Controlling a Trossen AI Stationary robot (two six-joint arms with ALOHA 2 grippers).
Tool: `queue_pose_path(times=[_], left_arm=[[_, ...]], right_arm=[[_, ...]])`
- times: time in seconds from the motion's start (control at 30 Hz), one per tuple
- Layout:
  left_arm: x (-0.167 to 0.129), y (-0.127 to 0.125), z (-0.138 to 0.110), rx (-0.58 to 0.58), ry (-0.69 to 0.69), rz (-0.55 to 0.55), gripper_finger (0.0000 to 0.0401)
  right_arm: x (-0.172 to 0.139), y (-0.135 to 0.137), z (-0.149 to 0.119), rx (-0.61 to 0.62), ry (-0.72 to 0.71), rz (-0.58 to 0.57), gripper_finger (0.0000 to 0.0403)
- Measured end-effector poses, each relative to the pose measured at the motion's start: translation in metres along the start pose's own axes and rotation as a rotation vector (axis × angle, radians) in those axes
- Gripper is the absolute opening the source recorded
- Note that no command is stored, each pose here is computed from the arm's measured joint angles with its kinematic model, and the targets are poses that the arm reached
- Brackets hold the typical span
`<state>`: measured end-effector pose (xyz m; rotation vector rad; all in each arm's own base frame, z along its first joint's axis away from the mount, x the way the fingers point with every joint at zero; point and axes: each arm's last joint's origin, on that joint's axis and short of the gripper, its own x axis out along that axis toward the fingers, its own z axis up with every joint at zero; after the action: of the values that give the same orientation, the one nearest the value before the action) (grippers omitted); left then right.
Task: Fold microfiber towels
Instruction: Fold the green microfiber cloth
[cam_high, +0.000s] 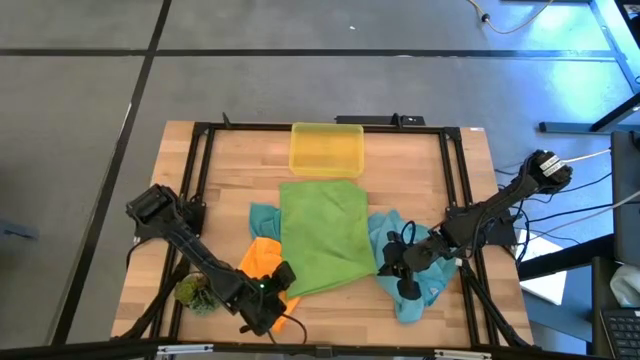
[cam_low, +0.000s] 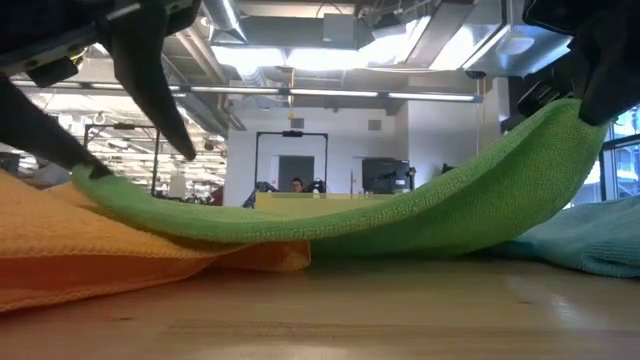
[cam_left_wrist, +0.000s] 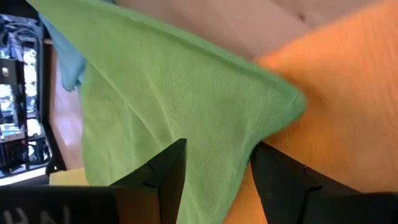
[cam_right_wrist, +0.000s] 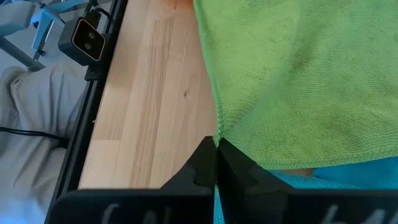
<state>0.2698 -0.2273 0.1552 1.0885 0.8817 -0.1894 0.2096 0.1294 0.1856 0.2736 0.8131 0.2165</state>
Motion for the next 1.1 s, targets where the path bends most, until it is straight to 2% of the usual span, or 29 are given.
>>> queue_pose_path(times=[0.23,0.4,0.5,0.67,0.7,0.9,1.1], left_arm=[[-0.002,-0.002,0.005,-0.077,-0.057,-0.043,0.0164],[-0.002,-0.002,0.006,-0.158,-0.061,-0.058,0.0141],[-0.002,-0.002,0.007,-0.211,-0.07,-0.064,0.0111],[-0.006,0.001,0.012,-0.349,-0.129,-0.102,0.0017],[-0.008,0.002,0.013,-0.389,-0.138,-0.105,0.0009],[-0.027,0.017,0.026,-0.561,-0.206,-0.148,0.0001],[-0.051,0.029,0.041,-0.695,-0.284,-0.307,0.0]], right_arm=[[0.0,0.0,0.0,-0.001,0.0,0.0,0.0006],[0.0,0.0,0.0,-0.011,0.0,0.0,0.0006],[0.0,0.0,0.0,0.001,-0.001,0.0,0.0006],[0.0,0.002,0.001,0.011,-0.013,0.017,0.0006],[0.0,0.002,0.001,0.016,-0.014,0.015,0.0006],[0.0,0.005,-0.001,0.056,0.001,0.042,0.0006],[-0.004,0.027,-0.014,0.047,0.05,0.146,0.0006]])
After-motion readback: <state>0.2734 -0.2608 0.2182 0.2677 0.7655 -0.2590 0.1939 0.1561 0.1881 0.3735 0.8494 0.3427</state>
